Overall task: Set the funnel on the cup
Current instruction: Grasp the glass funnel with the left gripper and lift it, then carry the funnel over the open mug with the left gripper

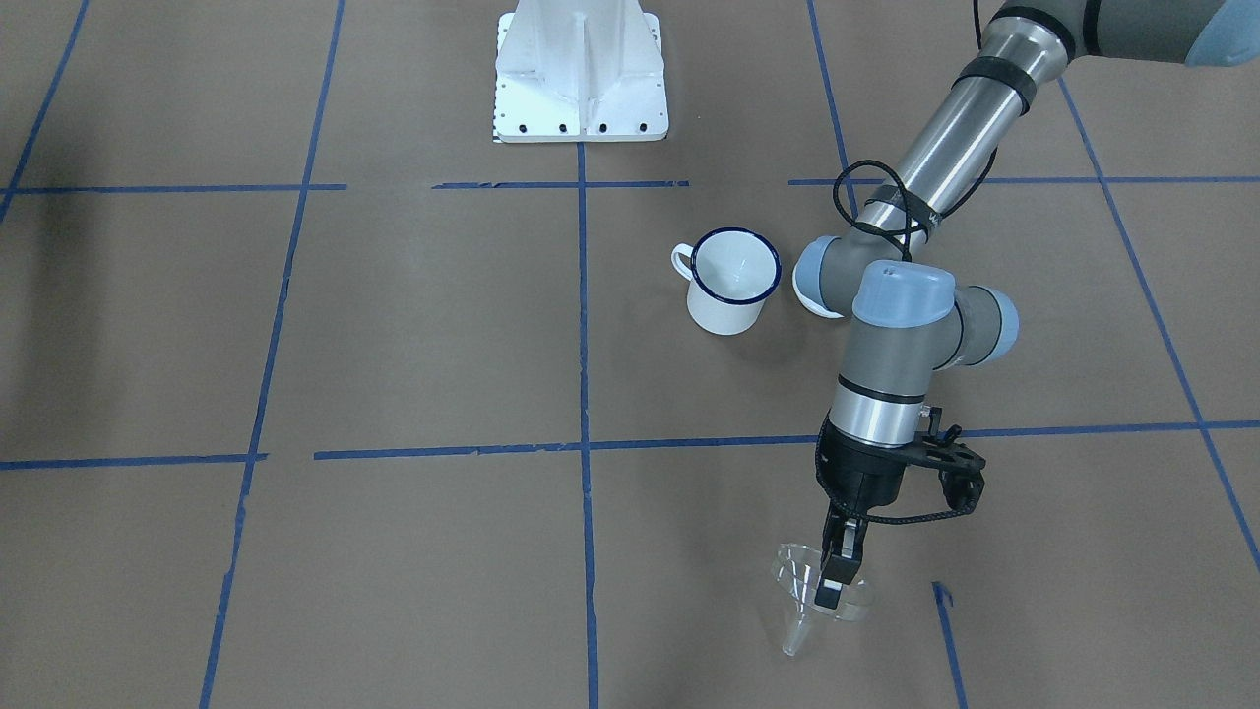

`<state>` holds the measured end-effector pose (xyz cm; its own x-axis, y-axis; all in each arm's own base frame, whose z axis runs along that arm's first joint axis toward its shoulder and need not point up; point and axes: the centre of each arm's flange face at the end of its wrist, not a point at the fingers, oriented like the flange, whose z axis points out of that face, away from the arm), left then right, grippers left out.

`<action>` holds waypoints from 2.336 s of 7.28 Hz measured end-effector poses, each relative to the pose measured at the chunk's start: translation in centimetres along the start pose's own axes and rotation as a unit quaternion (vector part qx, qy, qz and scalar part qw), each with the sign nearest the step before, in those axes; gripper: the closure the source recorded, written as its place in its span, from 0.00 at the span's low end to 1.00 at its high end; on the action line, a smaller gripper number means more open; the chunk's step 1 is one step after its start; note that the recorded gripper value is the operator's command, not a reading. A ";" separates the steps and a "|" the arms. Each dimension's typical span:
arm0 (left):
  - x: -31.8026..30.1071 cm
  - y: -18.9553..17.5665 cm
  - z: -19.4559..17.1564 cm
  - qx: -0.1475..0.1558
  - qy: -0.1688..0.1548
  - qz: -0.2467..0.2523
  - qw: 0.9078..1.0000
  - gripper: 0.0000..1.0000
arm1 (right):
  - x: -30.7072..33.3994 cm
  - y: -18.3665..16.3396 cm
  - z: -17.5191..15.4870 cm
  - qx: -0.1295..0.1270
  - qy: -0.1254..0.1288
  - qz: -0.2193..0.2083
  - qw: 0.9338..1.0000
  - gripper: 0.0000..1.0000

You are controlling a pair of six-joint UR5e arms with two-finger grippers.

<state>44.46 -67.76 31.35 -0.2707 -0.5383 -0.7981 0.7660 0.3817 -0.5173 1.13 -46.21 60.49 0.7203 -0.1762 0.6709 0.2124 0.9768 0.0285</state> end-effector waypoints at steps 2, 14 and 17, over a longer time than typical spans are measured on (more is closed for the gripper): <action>4.0 1.3 -4.1 -0.044 -0.005 0.021 0.999 1.00 | 0.0 0.0 0.0 0.000 0.000 0.000 1.000 0.00; 0.8 19.5 -21.5 -0.150 -0.431 0.282 0.844 1.00 | 0.0 0.0 0.0 0.000 0.000 0.000 1.000 0.00; -1.4 19.9 -18.4 -0.145 -0.427 0.291 0.843 1.00 | 0.0 0.0 0.0 0.000 0.000 0.000 1.000 0.00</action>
<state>49.38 -45.61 16.47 0.7165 -0.4936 -0.4929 0.4149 0.8696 -0.2677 1.13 -46.21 60.50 0.7203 -0.1762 0.6709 0.2124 0.9768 0.0285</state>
